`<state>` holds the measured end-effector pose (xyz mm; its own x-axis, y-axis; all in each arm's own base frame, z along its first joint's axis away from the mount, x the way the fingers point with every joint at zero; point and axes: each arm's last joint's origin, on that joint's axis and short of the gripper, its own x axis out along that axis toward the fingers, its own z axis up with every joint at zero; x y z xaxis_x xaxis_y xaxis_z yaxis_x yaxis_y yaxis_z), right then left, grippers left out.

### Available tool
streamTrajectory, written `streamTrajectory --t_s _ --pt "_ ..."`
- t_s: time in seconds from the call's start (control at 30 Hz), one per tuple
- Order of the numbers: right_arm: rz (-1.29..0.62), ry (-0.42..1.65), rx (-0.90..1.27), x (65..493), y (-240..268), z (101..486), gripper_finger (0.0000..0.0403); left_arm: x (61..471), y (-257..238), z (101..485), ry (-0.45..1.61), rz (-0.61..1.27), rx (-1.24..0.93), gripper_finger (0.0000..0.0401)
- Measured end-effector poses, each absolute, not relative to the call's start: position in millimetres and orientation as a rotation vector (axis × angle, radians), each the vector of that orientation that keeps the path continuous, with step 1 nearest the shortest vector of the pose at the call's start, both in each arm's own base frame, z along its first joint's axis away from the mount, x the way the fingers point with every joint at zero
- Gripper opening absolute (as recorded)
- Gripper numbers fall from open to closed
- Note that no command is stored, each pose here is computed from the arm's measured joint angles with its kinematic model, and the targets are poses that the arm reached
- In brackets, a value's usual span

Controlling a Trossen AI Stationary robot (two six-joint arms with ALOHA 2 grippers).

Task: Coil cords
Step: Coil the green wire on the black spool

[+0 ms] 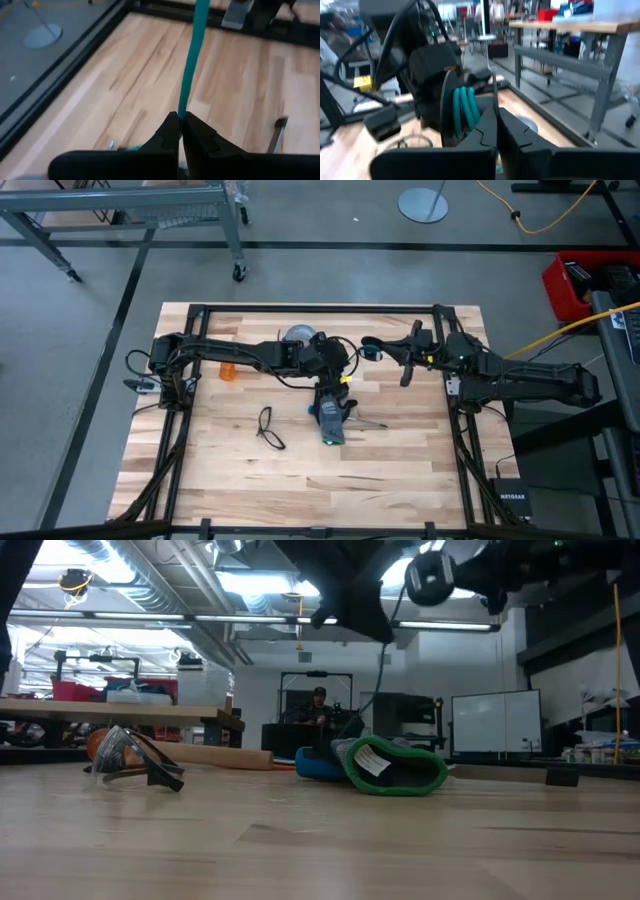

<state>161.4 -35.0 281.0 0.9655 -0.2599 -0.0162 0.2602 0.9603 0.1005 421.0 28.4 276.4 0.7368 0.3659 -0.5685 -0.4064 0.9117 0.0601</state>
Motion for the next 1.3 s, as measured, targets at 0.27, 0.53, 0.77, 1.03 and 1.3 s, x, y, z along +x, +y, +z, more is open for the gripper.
streamTrajectory --t_s 0.27,0.53,0.77,1.03,1.3 --pt "-0.258 -0.121 0.093 162 -35 293 0.0001 426 28 283 0.539 0.386 -0.022 0.0028" --pt "-0.256 -0.199 0.083 160 -35 301 0.0001 426 26 282 0.545 0.362 0.002 0.0062" --pt "-0.252 -0.235 0.080 160 -35 304 0.0001 426 27 282 0.542 0.363 0.000 0.0072" --pt "-0.357 -0.246 0.029 157 -37 306 0.0001 427 22 282 0.543 0.352 0.003 0.0072" --pt "-0.496 -0.246 -0.024 141 -37 310 0.0001 424 24 279 0.577 0.417 -0.004 0.0072"
